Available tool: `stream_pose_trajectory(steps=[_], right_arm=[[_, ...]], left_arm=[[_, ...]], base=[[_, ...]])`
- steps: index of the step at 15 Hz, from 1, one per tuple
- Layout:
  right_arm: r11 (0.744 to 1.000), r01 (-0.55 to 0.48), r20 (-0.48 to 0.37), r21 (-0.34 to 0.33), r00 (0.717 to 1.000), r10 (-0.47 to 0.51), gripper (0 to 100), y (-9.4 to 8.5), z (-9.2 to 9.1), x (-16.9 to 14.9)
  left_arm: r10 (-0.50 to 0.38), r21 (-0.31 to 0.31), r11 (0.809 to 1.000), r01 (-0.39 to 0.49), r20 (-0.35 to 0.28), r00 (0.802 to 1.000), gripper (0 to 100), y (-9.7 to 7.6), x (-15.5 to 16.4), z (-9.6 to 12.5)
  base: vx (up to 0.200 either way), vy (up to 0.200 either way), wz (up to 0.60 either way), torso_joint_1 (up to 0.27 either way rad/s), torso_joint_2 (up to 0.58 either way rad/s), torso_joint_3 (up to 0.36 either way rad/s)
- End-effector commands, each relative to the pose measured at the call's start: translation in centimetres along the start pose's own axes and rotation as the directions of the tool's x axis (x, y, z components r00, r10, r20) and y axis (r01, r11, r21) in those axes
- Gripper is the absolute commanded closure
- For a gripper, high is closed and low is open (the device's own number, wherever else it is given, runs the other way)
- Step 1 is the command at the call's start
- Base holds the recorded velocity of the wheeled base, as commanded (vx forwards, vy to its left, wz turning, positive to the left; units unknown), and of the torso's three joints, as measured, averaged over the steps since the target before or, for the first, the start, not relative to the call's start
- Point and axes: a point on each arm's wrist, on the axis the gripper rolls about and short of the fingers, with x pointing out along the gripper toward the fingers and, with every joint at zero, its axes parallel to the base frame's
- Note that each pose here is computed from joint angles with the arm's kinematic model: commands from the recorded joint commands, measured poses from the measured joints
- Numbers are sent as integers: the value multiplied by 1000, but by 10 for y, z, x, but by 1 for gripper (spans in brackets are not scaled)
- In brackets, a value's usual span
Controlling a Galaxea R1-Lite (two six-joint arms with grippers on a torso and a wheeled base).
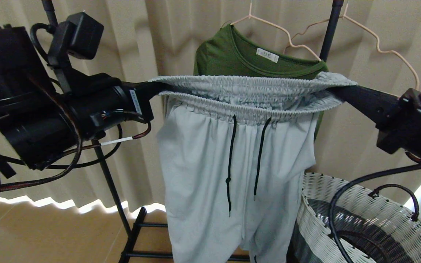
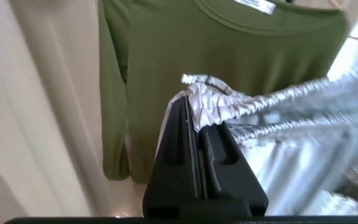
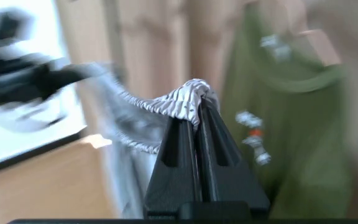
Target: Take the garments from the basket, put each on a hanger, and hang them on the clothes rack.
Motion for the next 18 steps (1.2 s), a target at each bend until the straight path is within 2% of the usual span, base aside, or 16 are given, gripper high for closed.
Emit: stream_pose_trajectory(steps=[1, 3, 6, 9, 10, 12, 13, 14, 15, 18], right_arm=[[998, -64, 23, -13, 998, 64, 100, 10, 9, -20], [993, -114, 7, -10, 993, 114, 100, 13, 6, -26], [994, -110, 0, -9, 994, 110, 100, 12, 4, -23], [998, -57, -25, -11, 998, 56, 100, -2, -2, -16], [1000, -4, -37, -15, 999, 3, 100, -19, -5, -2], [1000, 1, -36, -13, 999, -1, 100, -23, -5, 7], [1000, 9, -38, -11, 999, -9, 100, -32, -7, 24], [1000, 13, -36, -12, 999, -13, 100, -34, -7, 29], [1000, 20, -33, -14, 999, -21, 100, -40, -8, 42], [999, 42, -30, -13, 999, -42, 100, -48, -11, 58]], left_arm=[[1, -3, 1000, -1, -34, 999, 100, 1, 16, -10], [1, -2, 1000, -1, -40, 999, 100, 1, 17, -12], [0, -3, 1000, 0, -57, 998, 100, 1, 15, -13], [-2, -2, 1000, 2, -86, 996, 100, 0, -3, -3], [-10, 1, 1000, 10, -86, 996, 100, -3, -24, 12], [-23, 1, 1000, 23, -74, 997, 100, -6, -37, 20], [-89, -2, 996, 89, -59, 994, 100, -15, -64, 35], [-115, -4, 993, 115, -60, 992, 100, -17, -75, 39], [-193, -11, 981, 193, -65, 979, 100, -20, -99, 46], [-305, -23, 953, 304, -77, 949, 100, -27, -126, 48]], base=[[0, 0, 0, 0, 0, 0], [0, 0, 0, 0, 0, 0], [0, 0, 0, 0, 0, 0], [0, 0, 0, 0, 0, 0], [0, 0, 0, 0, 0, 0], [0, 0, 0, 0, 0, 0], [0, 0, 0, 0, 0, 0], [0, 0, 0, 0, 0, 0], [0, 0, 0, 0, 0, 0], [0, 0, 0, 0, 0, 0]])
